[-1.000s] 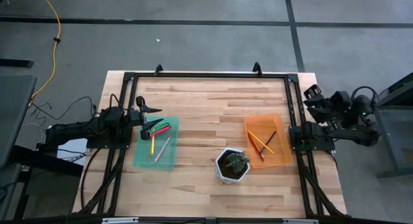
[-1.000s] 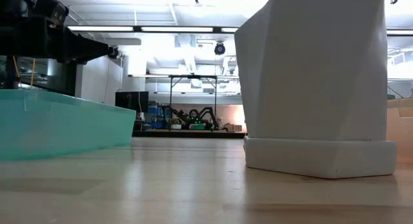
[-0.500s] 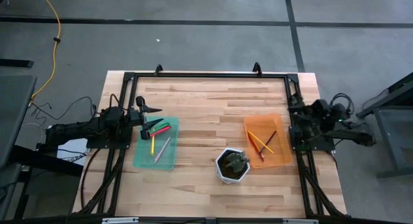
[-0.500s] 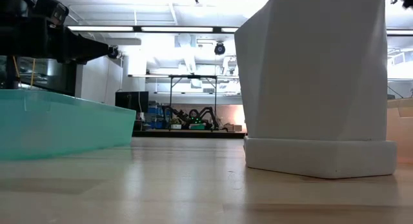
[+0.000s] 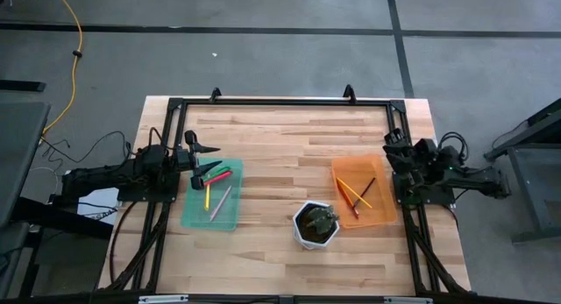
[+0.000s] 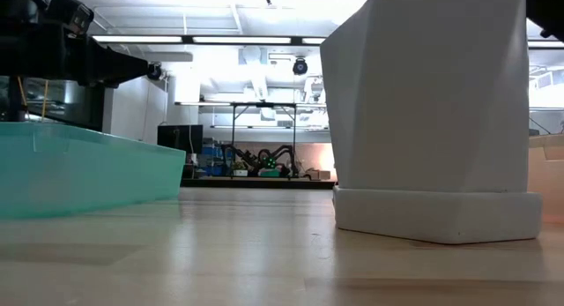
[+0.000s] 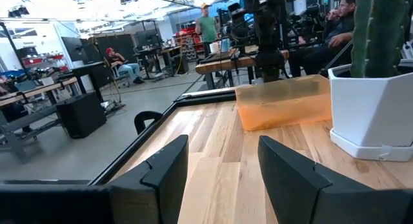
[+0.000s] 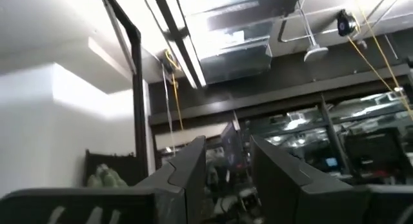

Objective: Sort pens & pencils
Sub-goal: Return to Home Position

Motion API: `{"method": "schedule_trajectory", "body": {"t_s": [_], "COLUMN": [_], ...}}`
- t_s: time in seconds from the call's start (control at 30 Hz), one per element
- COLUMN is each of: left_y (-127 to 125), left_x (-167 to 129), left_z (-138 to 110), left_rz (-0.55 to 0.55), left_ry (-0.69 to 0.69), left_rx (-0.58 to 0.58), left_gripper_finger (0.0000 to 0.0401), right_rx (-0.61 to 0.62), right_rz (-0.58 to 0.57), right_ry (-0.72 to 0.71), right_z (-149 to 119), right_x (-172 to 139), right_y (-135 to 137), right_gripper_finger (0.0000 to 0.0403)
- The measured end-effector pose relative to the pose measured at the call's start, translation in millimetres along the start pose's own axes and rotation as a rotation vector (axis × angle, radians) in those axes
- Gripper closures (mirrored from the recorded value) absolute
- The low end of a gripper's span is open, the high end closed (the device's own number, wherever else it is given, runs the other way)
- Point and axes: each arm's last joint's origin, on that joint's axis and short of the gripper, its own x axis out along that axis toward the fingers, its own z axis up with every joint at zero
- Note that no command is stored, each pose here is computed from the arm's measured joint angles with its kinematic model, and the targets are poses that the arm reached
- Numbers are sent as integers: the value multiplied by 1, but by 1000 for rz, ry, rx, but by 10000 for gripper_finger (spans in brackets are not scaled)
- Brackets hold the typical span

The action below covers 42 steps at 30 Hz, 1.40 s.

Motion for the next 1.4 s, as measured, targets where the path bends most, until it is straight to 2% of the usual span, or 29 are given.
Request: {"method": "schedule_trajectory", "body": {"t_s": [0.1,0.37,0.53,1.1,1.4], "left_y": [0,0,0,0,0], "left_x": [0,0,0,0,0], "left_z": [0,0,0,0,0], "left_rz": [0,0,0,-1,0], "left_ry": [0,0,0,0,0], "left_rx": [0,0,0,0,0], "left_gripper_finger": [226,226,226,226,226], "right_rx": [-25,-60,-73,-89,-83], "right_rz": [-19,-157,-184,-262,-262], "right_ry": [48,281,383,626,629], "right_z": [-5,-28,-37,-58,-58], "right_x": [0,-5,-8,-21,-21], "right_y": [-2,-10,-12,-18,-18], "right_gripper_finger": [290,290,290,290,290]}}
